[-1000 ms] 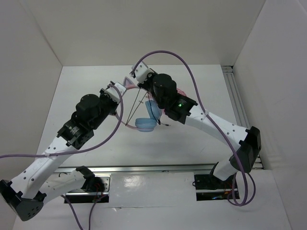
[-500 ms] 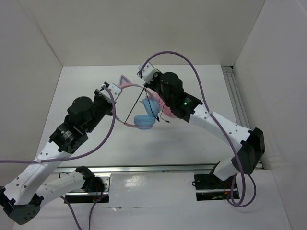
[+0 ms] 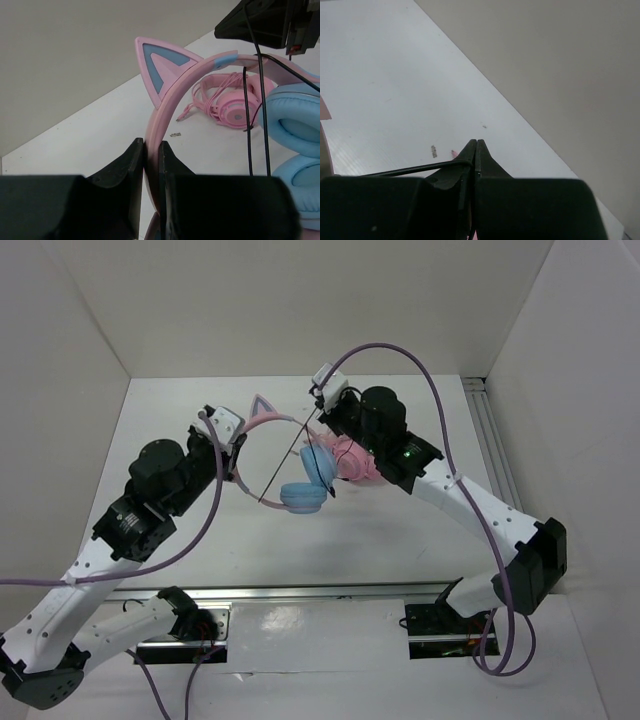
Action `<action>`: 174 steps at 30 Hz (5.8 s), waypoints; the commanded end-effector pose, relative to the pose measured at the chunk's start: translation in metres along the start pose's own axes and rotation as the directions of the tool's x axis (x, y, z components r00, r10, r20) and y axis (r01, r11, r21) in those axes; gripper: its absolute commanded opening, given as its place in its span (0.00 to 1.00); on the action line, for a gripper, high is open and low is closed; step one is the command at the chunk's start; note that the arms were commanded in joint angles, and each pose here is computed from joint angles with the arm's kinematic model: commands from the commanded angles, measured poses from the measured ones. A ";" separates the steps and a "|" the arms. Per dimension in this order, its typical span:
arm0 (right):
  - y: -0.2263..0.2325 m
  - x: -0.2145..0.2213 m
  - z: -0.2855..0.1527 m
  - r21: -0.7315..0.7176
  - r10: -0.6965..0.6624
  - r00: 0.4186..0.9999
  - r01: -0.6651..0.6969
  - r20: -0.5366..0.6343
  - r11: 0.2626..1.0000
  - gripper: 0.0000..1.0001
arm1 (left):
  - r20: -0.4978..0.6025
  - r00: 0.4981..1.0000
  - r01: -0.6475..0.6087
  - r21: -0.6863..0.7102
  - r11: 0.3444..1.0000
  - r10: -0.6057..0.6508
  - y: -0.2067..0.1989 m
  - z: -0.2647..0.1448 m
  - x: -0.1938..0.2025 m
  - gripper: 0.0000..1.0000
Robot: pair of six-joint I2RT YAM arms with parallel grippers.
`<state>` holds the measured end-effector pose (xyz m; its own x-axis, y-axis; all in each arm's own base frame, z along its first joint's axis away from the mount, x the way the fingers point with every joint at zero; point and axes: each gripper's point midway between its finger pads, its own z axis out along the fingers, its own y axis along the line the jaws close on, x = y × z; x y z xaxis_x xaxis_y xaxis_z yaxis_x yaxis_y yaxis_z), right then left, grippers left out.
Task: Wrap the headphones
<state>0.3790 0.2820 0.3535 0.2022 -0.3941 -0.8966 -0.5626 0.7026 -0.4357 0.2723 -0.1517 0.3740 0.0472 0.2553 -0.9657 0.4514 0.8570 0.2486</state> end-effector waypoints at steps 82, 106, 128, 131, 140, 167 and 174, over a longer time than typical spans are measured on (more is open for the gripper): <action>0.216 0.120 0.069 -0.570 0.576 0.799 -0.558 -0.173 0.603 0.49 | 0.329 0.892 0.415 -0.321 0.851 -0.311 0.090 -0.054 -0.129 0.00; 0.218 0.145 0.068 -0.515 0.542 0.807 -0.576 -0.235 0.635 0.49 | 0.334 0.887 0.433 -0.368 0.823 -0.318 0.099 -0.055 -0.127 0.00; 0.254 0.118 0.031 -0.557 0.519 0.833 -0.527 -0.190 0.642 0.00 | 0.324 0.855 0.519 -0.511 0.685 -0.406 0.116 -0.048 -0.088 0.00; 0.269 0.095 0.013 -0.601 0.503 0.848 -0.491 -0.164 0.630 0.00 | 0.318 0.842 0.539 -0.539 0.647 -0.436 0.123 -0.038 -0.076 0.00; 0.308 0.051 -0.025 -0.627 0.351 0.923 -0.368 -0.157 0.687 0.00 | 0.272 0.815 0.561 -0.587 0.583 -0.511 0.135 0.001 -0.034 0.00; 0.245 -0.014 -0.082 -0.415 -0.187 0.975 0.122 -0.120 0.902 0.01 | -0.269 0.956 0.085 -0.127 0.988 -0.117 0.042 0.042 0.120 0.00; 0.224 0.006 -0.079 -0.318 -0.302 0.937 0.236 -0.178 0.918 0.02 | -0.315 0.949 0.085 0.187 0.979 -0.023 -0.017 0.021 0.130 0.00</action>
<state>0.1764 0.4092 0.2376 0.2007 -0.6481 -0.7346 -0.8064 0.3165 -0.4995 0.3060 -0.1137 0.2142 -0.3929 0.3518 -0.8496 0.4580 0.8760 0.1510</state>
